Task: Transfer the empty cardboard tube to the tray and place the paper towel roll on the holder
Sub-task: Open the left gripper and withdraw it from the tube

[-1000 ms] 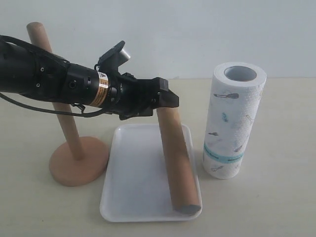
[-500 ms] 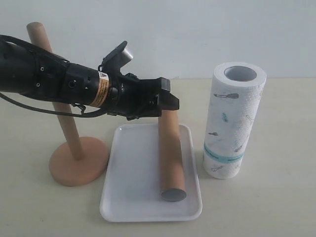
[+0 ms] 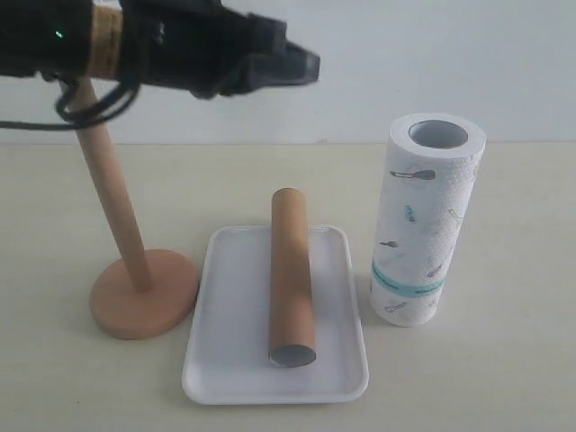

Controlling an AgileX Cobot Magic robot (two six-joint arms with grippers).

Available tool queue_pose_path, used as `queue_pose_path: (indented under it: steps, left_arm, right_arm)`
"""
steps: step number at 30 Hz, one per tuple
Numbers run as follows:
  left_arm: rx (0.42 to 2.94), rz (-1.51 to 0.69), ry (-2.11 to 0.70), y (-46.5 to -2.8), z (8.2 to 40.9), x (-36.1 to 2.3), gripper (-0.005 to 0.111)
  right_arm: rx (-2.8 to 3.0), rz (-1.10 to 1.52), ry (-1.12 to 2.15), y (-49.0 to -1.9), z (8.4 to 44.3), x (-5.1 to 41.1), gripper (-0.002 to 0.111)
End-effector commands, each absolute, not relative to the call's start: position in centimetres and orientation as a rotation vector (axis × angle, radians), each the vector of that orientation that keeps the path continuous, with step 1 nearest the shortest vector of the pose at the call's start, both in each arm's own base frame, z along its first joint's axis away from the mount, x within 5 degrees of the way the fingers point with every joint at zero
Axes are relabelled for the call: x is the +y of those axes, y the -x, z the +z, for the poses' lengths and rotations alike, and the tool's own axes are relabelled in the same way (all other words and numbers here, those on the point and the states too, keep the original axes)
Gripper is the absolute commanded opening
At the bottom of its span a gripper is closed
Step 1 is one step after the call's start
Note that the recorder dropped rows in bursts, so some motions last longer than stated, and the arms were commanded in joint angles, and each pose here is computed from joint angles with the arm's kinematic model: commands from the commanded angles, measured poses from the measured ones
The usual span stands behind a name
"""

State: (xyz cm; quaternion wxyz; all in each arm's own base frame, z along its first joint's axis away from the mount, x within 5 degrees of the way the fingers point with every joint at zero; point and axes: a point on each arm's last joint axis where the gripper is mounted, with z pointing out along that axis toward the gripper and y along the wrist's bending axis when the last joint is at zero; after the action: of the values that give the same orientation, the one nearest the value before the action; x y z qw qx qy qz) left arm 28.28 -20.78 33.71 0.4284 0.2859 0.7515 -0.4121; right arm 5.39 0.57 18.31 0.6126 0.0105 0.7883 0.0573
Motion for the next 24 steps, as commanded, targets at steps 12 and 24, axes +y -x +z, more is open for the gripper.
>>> queue_pose_path:
  steps: [12,24]
  left_arm:
    - [1.379,-0.852,-0.684,-12.6,44.2,-11.6,0.004]
    - [1.290,-0.507,-0.373,-7.4,39.2,-4.9,0.004]
  right_arm:
    - [1.804,0.122,-0.026,-5.4,18.4,0.5,0.000]
    - [1.804,0.122,-0.026,-5.4,18.4,0.5,0.000]
